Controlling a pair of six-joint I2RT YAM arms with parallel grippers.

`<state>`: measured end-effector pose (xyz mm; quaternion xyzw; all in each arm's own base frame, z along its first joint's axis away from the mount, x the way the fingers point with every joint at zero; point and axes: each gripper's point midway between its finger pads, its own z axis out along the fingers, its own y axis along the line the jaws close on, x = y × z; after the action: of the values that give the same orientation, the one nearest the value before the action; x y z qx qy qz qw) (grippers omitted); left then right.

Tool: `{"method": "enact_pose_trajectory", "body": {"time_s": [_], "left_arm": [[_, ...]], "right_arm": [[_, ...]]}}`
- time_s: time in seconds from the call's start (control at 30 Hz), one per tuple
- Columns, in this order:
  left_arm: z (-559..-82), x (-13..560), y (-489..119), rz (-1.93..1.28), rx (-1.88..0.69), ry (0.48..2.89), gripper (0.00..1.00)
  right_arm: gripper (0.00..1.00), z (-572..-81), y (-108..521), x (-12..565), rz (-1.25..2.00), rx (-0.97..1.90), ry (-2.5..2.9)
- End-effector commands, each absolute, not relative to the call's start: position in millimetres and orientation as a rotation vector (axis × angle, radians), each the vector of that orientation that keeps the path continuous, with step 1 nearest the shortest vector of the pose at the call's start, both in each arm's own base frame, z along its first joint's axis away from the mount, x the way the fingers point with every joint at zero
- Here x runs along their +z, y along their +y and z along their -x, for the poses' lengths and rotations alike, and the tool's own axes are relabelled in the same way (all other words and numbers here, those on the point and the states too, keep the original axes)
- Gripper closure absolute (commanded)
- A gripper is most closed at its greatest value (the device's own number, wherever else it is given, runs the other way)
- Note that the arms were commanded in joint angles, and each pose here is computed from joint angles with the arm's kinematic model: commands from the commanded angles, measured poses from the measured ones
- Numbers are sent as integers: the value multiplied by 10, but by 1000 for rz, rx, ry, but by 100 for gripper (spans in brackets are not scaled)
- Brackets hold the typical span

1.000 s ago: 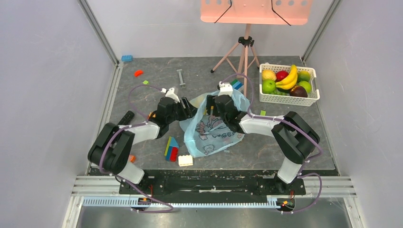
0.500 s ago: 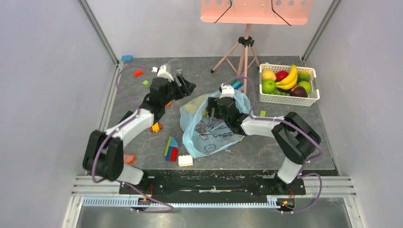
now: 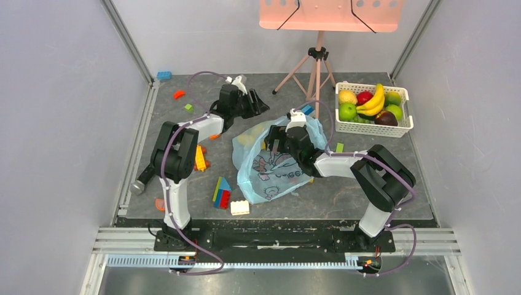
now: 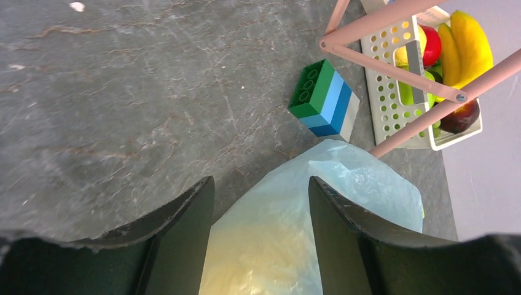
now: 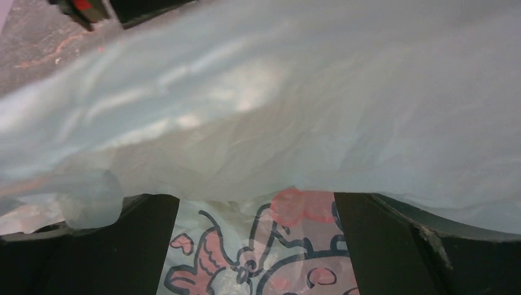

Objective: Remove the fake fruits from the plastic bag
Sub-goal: Take out the fake fruit from the plastic bag.

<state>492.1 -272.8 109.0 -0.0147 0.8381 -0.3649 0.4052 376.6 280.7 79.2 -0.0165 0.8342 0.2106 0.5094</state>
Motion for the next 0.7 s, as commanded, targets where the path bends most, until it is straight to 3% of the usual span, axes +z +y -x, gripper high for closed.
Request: {"method": "enact_pose_trajectory", "body": {"time_s": [0.0, 0.67], "left_arm": [[-5017, 1264, -2934, -115, -1010, 2065, 37], [-4733, 662, -3066, -201, -1095, 2265, 44]], "right_arm": [[2, -3855, 2882, 1016, 37, 576, 1922], [2, -3986, 2841, 909, 170, 620, 1888]]}}
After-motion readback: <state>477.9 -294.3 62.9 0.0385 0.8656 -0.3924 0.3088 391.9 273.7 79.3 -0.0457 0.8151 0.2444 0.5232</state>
